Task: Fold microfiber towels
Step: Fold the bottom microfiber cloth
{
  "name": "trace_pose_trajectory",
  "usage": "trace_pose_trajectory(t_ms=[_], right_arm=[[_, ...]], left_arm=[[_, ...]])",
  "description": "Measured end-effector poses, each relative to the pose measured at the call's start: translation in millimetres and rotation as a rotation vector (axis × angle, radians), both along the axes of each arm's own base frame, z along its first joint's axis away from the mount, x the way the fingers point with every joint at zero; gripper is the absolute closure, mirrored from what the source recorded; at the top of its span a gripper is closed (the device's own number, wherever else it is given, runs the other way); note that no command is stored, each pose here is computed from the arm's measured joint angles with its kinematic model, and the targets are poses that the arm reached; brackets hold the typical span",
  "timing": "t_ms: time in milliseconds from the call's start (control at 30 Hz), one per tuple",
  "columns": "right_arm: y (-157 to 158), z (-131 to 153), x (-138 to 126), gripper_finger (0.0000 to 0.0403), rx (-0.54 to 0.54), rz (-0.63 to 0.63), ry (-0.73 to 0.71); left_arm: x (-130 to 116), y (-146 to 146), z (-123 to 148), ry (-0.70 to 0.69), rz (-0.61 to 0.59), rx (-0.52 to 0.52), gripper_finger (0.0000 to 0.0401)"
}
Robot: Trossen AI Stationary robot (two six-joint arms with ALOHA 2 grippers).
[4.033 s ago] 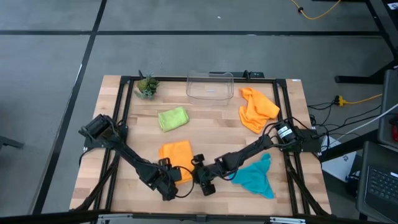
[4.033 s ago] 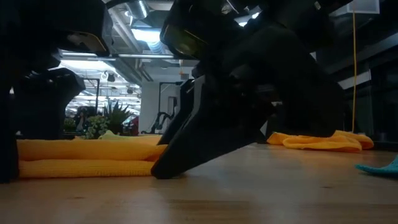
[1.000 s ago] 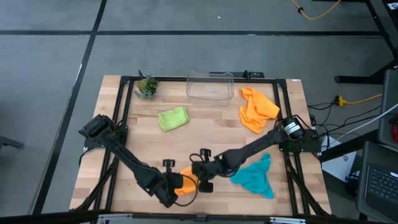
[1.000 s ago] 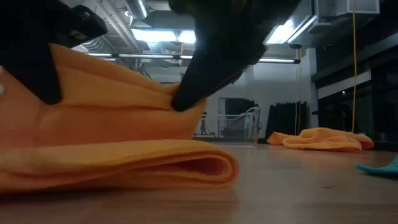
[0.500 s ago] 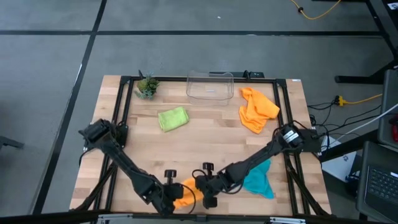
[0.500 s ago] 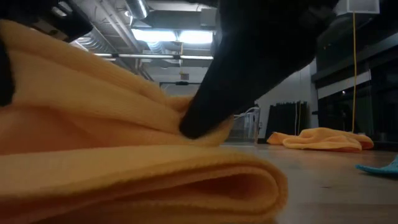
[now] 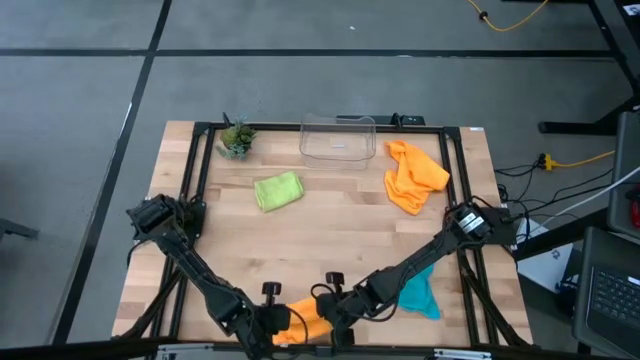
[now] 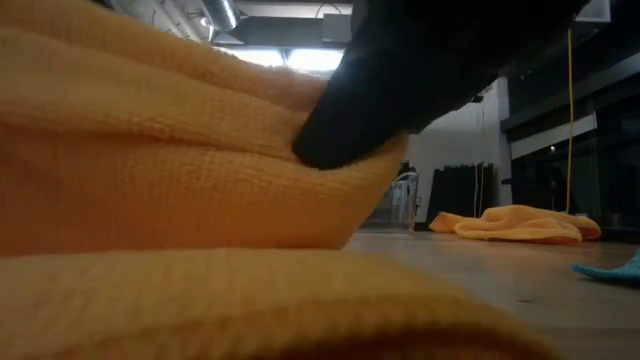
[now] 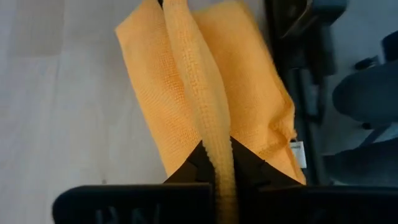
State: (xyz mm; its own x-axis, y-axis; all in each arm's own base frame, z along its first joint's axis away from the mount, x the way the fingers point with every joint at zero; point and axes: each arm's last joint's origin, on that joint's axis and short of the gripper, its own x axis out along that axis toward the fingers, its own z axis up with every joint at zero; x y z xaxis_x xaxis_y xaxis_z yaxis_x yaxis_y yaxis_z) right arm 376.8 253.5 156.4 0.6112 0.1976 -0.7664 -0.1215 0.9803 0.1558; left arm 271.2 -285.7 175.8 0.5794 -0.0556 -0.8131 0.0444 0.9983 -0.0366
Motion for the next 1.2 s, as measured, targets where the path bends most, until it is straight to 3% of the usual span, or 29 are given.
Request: trace_pose_trajectory(t_ms=[233,500,733,933,1200], right_arm=[[4.1,-1.3,-4.1,0.0327,0.053,0.001,0.044],[11.9,1.4,-5.2,0.0252,0.228,0.161,0.116],[14.4,2.2,-6.6,0.0245,0.278,0.246,0.144],[14.3,2.3,-6.3,0.0245,0.279,0.246,0.142],[11.1,2.1,-3.8,0.0248,0.235,0.212,0.11]], left_arm=[[2.2,-1.5,0.7,0.025,0.012,-0.083,0.0342],[3.4,-6.4,2.1,0.088,-0.007,-0.222,0.025],[-0.7,-16.0,5.0,0.068,-0.053,-0.267,0.0223],[0.5,-12.9,4.5,0.031,-0.007,-0.221,0.0223],[9.6,-3.5,5.3,0.066,-0.004,-0.249,0.0191]])
